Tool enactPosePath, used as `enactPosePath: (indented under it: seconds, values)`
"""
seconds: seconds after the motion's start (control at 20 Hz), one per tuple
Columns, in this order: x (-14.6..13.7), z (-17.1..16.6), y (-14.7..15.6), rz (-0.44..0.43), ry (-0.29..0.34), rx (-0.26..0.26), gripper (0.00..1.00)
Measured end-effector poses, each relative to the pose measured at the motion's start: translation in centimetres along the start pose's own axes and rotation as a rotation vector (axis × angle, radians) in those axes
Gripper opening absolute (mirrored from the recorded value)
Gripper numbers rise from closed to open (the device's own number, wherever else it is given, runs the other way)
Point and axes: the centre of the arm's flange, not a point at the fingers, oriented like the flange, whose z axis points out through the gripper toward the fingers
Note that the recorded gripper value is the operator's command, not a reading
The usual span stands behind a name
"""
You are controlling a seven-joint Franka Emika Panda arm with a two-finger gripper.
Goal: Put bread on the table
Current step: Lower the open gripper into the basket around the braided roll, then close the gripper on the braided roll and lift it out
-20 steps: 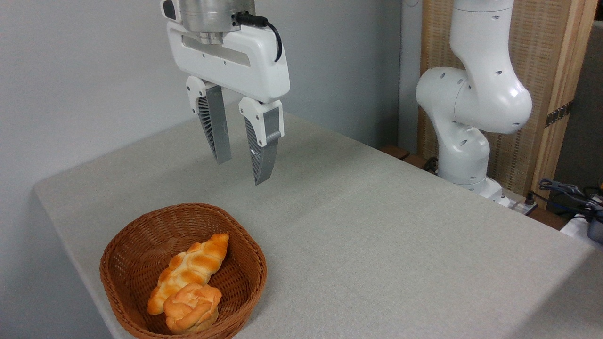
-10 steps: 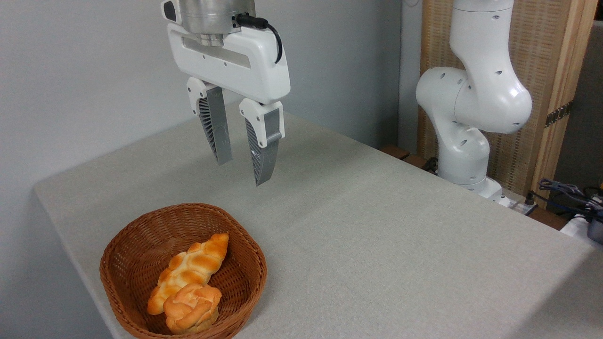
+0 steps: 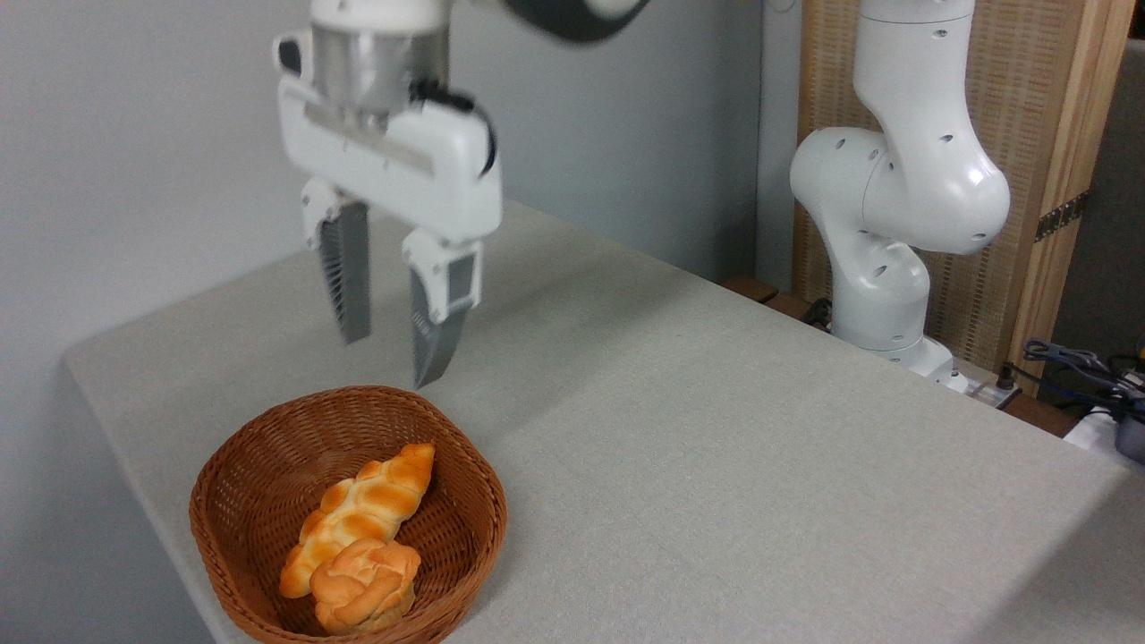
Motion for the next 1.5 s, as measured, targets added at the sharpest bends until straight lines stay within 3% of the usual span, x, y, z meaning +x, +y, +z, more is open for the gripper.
enactPosePath:
  seconds: [0.3, 0.65, 0.7, 0.8, 0.85, 0.9, 1.1, 1.5]
  values:
    - [0.3, 8.1, 1.9, -0.03, 0.072, 0.031, 1.0]
    - [0.9, 15.1, 2.7, -0.018, 0.069, 0.012, 1.0]
    - [1.1, 15.8, 2.8, -0.015, 0.074, 0.011, 0.96]
    - [1.3, 16.3, 3.0, -0.011, 0.079, 0.011, 0.62]
    - [1.3, 16.3, 3.0, -0.01, 0.079, 0.012, 0.49]
    - [1.3, 16.3, 3.0, -0.005, 0.077, 0.016, 0.43]
    - [1.2, 16.5, 3.0, 0.019, 0.066, 0.03, 0.31]
    - [0.9, 16.9, 2.8, 0.064, 0.056, 0.03, 0.3]
